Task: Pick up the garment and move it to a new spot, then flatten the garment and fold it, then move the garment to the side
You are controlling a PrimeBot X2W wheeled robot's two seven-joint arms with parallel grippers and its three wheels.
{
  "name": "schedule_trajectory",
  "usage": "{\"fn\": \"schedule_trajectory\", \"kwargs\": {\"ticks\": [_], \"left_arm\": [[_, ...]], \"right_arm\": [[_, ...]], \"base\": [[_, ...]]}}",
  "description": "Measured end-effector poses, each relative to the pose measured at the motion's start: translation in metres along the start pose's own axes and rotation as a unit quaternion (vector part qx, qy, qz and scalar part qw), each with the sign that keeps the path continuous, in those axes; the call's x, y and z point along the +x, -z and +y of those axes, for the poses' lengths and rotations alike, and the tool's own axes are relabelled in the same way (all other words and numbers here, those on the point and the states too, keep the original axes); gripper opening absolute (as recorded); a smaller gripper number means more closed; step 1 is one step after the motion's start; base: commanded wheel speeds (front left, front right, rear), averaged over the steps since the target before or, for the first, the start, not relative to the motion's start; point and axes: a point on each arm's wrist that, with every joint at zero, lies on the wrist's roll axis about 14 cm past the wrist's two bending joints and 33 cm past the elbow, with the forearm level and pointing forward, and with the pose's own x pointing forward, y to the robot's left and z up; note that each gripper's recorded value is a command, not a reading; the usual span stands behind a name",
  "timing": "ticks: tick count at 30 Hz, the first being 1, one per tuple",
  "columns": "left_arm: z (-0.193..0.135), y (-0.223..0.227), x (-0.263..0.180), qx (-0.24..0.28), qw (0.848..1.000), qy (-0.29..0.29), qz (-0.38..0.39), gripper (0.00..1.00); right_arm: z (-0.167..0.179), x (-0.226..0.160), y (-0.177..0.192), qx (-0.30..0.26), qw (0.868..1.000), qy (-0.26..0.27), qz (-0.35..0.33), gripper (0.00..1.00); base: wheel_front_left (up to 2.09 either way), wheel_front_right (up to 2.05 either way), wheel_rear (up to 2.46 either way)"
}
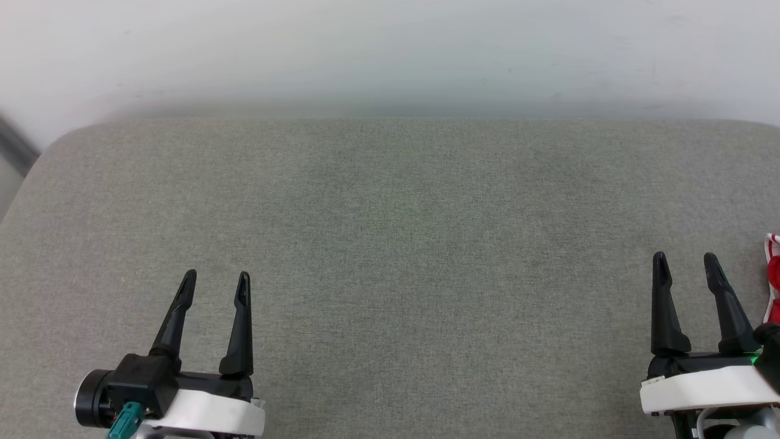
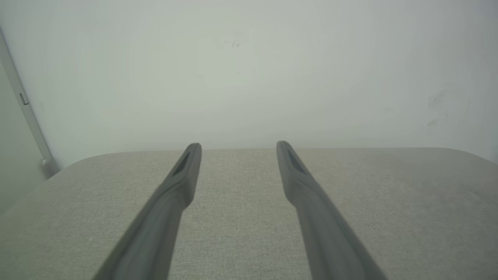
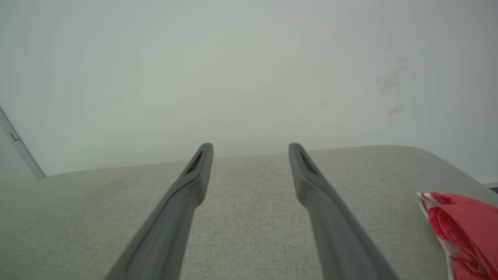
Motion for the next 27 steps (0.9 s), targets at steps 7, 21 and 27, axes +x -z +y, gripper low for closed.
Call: {"fn": "schedule_trajectory", "kwargs": {"ticks": [7,21,27], "left_arm": [[-0.001,0.002,0.000,-0.001,1.000,0.001,0.003,1.00],[-0.001,0.024,-0.012,-0.031,0.999,-0.007,0.040,0.00],[0.003,0.028,-0.013,-0.090,0.994,-0.025,0.049,0.00]], "right_arm": [[0.000,-0.001,0.002,0.005,1.000,0.001,0.001,1.00],[-0.002,-0.009,0.021,0.025,0.999,0.009,0.034,0.00],[-0.006,-0.010,0.025,0.082,0.995,0.025,0.043,0.00]], "base": [[0.00,0.00,0.00],[0.00,0.00,0.00],[0.00,0.00,0.00]]}}
